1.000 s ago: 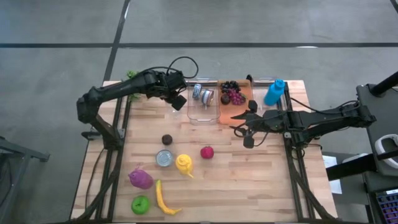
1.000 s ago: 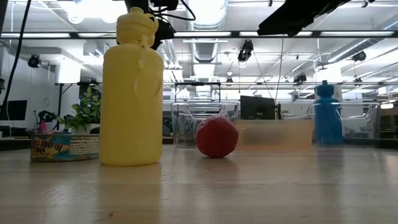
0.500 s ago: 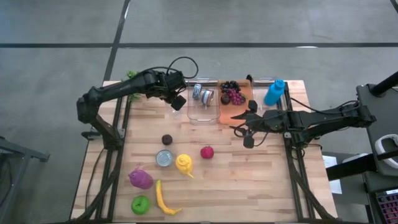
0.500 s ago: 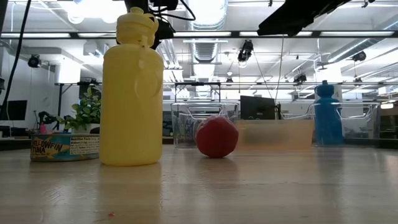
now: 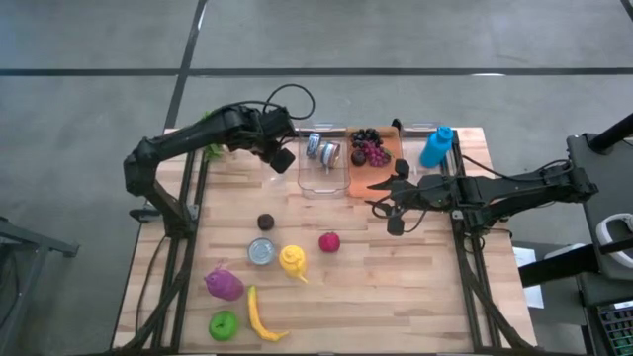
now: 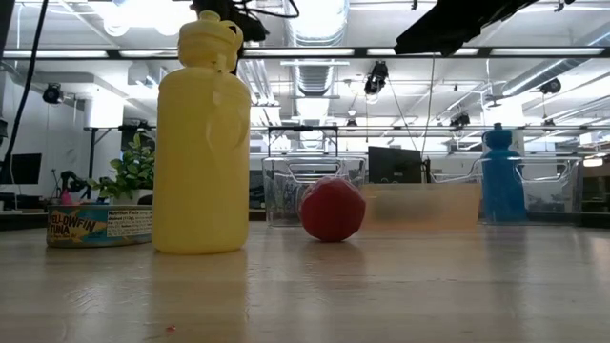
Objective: Pick & Place Food Item
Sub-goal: Put the black tumbler into the right transparent bin
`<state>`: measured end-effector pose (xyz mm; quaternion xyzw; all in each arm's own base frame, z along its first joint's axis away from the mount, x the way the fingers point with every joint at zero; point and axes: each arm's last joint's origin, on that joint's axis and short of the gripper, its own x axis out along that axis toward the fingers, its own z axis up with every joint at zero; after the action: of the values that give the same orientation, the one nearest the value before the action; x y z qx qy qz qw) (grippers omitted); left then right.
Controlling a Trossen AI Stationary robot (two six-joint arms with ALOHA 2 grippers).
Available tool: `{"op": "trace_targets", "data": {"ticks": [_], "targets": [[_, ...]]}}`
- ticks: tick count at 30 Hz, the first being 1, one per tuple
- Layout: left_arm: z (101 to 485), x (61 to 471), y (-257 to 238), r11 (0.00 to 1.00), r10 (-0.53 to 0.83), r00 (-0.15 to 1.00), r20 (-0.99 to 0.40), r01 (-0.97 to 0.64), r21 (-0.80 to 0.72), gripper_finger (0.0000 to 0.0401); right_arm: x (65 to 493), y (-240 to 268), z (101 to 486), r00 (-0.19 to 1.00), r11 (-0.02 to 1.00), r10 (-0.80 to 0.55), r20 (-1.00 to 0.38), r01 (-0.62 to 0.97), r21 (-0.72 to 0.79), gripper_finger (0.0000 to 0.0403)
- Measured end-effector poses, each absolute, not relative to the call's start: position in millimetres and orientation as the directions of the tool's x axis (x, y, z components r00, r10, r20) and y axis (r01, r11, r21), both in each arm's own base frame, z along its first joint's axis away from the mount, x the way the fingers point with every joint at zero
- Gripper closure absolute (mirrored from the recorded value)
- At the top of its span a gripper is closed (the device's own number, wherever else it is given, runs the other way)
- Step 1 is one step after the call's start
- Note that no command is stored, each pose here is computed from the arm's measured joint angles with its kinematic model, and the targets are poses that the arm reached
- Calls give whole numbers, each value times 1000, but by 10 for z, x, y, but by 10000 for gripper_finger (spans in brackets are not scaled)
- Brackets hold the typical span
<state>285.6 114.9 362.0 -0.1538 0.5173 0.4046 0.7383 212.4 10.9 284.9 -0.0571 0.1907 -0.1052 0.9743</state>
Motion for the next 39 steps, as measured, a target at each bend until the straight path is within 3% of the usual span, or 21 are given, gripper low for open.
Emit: {"op": "trace_targets", "data": {"ticks": [18,30,39], "targets": [[4310,2869,630,715,447,386,-807,-696,63,323,1662,67,3122,929,975,-221,-297,206,-81,229],[4366,2926,311,785,404,458,-792,-618,44,323,1649,68,3179,920,977,-215,-327,200,-78,229],[4421,3159,-67,885,337,636,-694,-466,2,323,1650,68,3183,921,977,-215,-326,201,-78,229]]}}
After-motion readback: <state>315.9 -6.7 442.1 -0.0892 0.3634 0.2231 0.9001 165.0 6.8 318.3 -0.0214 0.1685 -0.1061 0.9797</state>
